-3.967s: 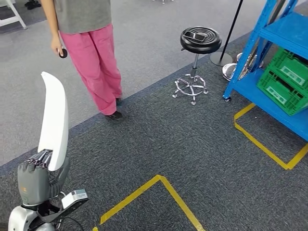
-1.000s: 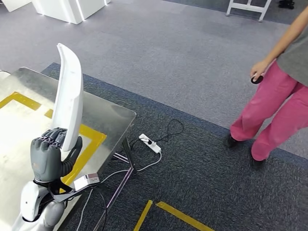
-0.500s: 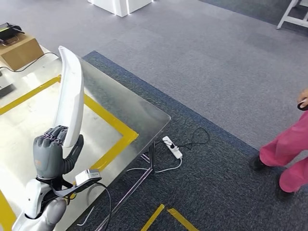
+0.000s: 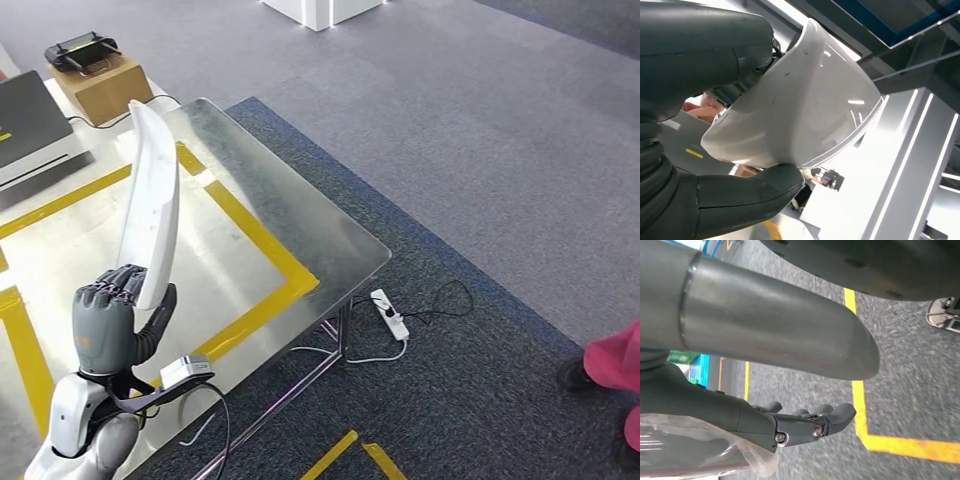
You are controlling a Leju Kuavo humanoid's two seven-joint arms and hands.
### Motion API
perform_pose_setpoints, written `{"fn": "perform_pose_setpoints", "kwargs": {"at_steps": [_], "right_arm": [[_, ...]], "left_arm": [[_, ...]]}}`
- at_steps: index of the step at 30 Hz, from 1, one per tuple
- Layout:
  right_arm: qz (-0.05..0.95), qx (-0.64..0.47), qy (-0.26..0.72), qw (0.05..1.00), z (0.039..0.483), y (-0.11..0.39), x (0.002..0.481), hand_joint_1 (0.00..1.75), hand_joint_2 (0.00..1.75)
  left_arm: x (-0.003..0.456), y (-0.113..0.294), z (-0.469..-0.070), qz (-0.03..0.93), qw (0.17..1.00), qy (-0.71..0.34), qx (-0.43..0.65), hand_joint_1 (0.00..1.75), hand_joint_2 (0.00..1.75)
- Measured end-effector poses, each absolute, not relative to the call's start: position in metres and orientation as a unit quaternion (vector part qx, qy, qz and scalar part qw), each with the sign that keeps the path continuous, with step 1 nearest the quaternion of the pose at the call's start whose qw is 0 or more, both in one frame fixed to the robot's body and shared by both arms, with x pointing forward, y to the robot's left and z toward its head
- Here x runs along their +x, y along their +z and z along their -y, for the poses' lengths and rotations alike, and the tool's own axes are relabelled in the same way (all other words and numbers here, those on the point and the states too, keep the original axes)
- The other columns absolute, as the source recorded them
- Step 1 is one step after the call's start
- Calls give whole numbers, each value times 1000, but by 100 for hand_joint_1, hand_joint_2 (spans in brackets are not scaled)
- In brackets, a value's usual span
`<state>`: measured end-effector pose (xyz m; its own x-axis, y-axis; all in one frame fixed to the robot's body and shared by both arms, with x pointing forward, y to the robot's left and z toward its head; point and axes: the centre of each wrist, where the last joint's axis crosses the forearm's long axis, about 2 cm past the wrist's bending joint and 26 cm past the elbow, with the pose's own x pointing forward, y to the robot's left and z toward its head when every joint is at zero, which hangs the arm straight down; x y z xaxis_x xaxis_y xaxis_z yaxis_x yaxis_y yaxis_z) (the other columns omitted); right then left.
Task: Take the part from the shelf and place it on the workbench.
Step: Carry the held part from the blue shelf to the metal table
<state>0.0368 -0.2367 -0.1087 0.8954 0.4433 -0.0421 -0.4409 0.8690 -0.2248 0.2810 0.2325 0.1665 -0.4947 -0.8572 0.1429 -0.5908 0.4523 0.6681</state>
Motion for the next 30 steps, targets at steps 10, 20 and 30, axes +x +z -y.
{"fn": "perform_pose_setpoints", "kwargs": {"at_steps": [10,20,30], "right_arm": [[10,-117,234,965,237,-109,37,0,0],[18,-117,226,967,237,-109,38,0,0],[17,-109,224,968,237,-109,38,0,0]], "left_arm": [[283,168,-233,819,235,-279,443,175,175],[283,168,-235,818,241,-277,443,175,175],[286,170,-235,819,240,-274,443,175,175]]}}
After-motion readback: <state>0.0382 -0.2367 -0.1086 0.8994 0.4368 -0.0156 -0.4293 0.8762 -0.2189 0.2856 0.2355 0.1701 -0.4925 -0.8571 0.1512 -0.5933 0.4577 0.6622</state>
